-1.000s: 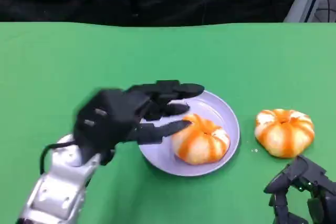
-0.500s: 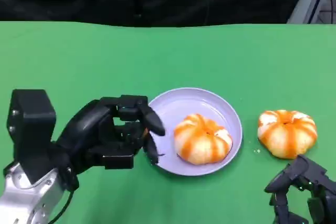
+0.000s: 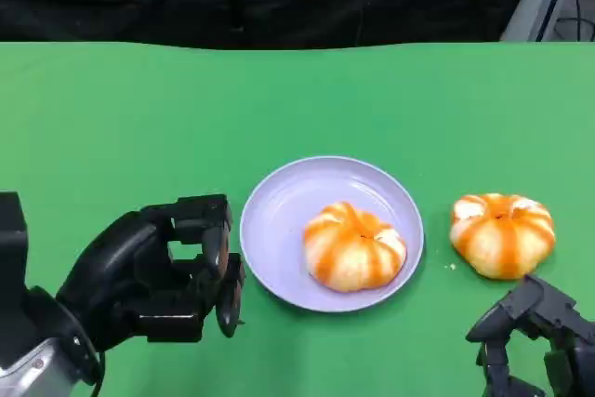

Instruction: Grasp the bread from the table and place it into the plate.

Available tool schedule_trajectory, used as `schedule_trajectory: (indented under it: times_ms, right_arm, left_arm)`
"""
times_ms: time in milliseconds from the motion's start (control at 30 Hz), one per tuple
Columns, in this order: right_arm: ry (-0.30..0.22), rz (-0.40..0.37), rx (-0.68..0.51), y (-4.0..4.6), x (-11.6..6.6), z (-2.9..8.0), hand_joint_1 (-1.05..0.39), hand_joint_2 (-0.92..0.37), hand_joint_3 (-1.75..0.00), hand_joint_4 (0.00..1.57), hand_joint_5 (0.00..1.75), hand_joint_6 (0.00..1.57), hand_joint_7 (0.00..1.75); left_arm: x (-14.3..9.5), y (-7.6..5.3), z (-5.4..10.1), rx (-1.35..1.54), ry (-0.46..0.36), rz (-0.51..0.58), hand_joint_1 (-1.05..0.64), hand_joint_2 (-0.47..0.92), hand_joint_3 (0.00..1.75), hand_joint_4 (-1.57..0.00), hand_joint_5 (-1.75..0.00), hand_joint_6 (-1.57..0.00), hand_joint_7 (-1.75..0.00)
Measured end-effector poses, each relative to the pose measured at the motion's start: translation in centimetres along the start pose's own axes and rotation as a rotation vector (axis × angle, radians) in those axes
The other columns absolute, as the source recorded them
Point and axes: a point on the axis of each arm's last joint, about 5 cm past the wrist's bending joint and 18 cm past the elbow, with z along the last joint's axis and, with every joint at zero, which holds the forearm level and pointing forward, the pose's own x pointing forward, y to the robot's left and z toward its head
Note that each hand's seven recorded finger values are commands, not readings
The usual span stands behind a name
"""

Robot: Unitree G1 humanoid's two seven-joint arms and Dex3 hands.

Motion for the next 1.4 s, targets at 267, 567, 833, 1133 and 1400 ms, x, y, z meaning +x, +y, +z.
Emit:
schedule_trajectory:
  times_ms: [267, 567, 833, 1133, 1400]
  right_arm:
    - [0.0, 0.0, 0.0, 0.0, 0.0, 0.0, -0.09, -0.54, -1.18, 0.84, 1.75, 0.74, 1.52]
    - [0.0, 0.0, 0.0, 0.0, 0.0, 0.0, -0.09, -0.54, -1.18, 0.84, 1.75, 0.74, 1.52]
    - [0.0, 0.0, 0.0, 0.0, 0.0, 0.0, -0.09, -0.54, -1.18, 0.84, 1.75, 0.74, 1.52]
    - [0.002, -0.007, -0.006, -0.14, 0.0, 0.0, -0.11, -0.53, -1.19, 0.84, 1.75, 0.74, 1.52]
    - [-0.008, -0.004, -0.006, -0.07, 0.3, 0.0, -0.12, -0.52, -1.2, 0.83, 1.75, 0.74, 1.53]
  left_arm:
    - [0.0, 0.0, 0.0, -0.001, 0.002, 0.0, 0.15, 0.57, 1.46, -0.96, -1.75, -0.8, -1.75]
    - [0.0, 0.0, 0.0, -0.001, 0.002, 0.0, 0.15, 0.57, 1.46, -0.96, -1.75, -0.8, -1.75]
    - [0.0, 0.0, 0.0, -0.001, 0.002, 0.0, 0.15, 0.57, 1.46, -0.96, -1.75, -0.8, -1.75]
    - [-3.3, 0.2, -1.7, -0.106, -0.015, 0.07, 0.14, 0.62, 1.51, -1.01, -1.75, -0.88, -1.75]
    - [-4.6, 0.2, -2.4, -0.135, -0.001, 0.107, 0.14, 0.62, 1.52, -1.01, -1.75, -0.88, -1.75]
